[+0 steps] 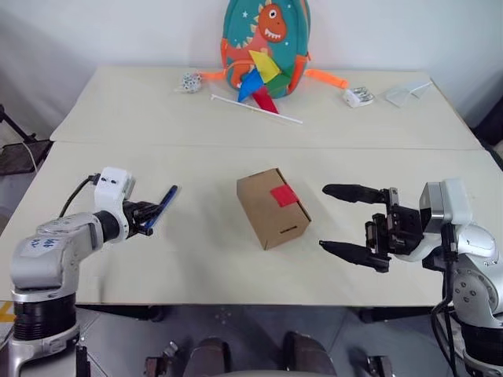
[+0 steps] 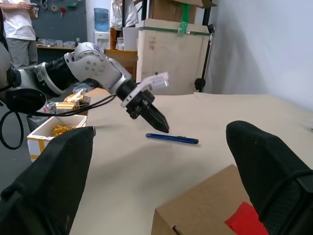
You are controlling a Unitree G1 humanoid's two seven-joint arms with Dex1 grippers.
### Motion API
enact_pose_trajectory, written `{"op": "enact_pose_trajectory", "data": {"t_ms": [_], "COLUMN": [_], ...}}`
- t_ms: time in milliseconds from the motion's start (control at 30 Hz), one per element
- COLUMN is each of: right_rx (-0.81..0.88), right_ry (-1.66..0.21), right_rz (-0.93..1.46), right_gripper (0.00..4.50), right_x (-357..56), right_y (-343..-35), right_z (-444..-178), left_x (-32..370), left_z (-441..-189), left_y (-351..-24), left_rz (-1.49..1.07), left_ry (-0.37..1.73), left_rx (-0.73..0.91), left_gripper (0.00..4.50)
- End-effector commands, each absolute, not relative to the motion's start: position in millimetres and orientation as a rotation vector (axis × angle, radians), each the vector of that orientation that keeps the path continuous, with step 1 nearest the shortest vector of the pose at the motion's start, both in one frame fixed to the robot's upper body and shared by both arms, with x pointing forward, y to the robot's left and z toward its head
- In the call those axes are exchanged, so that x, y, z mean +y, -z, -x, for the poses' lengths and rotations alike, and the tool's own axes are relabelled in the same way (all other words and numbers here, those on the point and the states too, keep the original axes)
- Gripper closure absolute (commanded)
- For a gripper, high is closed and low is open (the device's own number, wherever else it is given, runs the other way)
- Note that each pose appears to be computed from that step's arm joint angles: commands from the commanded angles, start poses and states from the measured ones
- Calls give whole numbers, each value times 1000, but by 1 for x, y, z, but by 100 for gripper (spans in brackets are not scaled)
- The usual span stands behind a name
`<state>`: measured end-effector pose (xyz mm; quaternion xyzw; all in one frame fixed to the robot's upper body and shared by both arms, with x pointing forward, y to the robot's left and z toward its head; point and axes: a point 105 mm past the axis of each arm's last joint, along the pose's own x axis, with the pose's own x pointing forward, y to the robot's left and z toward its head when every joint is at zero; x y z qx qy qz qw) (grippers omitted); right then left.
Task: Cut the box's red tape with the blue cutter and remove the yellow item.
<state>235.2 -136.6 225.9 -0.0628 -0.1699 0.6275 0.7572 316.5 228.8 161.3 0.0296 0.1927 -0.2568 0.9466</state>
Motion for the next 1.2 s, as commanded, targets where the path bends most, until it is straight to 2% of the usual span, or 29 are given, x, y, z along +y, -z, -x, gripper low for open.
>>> {"op": "enact_pose_trajectory", "data": {"t_ms": [33,200,267,333,400,467,600,700,1000,1100,1200], "right_rx": [-403,-392,-389,-386,-384,-388,-425,-463,-452,-455,-457], "right_ry": [-1367,-1364,-1363,-1351,-1336,-1335,-1359,-1392,-1455,-1450,-1447], "right_rz": [164,171,172,167,156,153,154,149,135,136,137], "right_gripper": [0,0,0,0,0,0,0,0,0,0,0], "right_x": [-140,-141,-142,-142,-142,-141,-134,-125,-114,-114,-114], "right_y": [-236,-238,-237,-235,-234,-235,-242,-248,-243,-244,-245], "right_z": [-231,-231,-230,-227,-225,-223,-220,-218,-212,-213,-213], "left_x": [210,209,218,229,250,267,279,273,273,278,280], "left_z": [-306,-296,-306,-313,-322,-318,-311,-307,-314,-318,-316], "left_y": [-184,-183,-181,-184,-185,-175,-163,-156,-127,-122,-117], "left_rz": [-144,-318,-345,-256,-225,-211,-202,-170,-120,-136,-152], "left_ry": [751,963,899,808,632,541,480,508,442,392,384], "left_rx": [291,336,348,329,276,276,277,305,425,447,477], "left_gripper": [343,343,343,343,305,261,140,54,54,115,209]}}
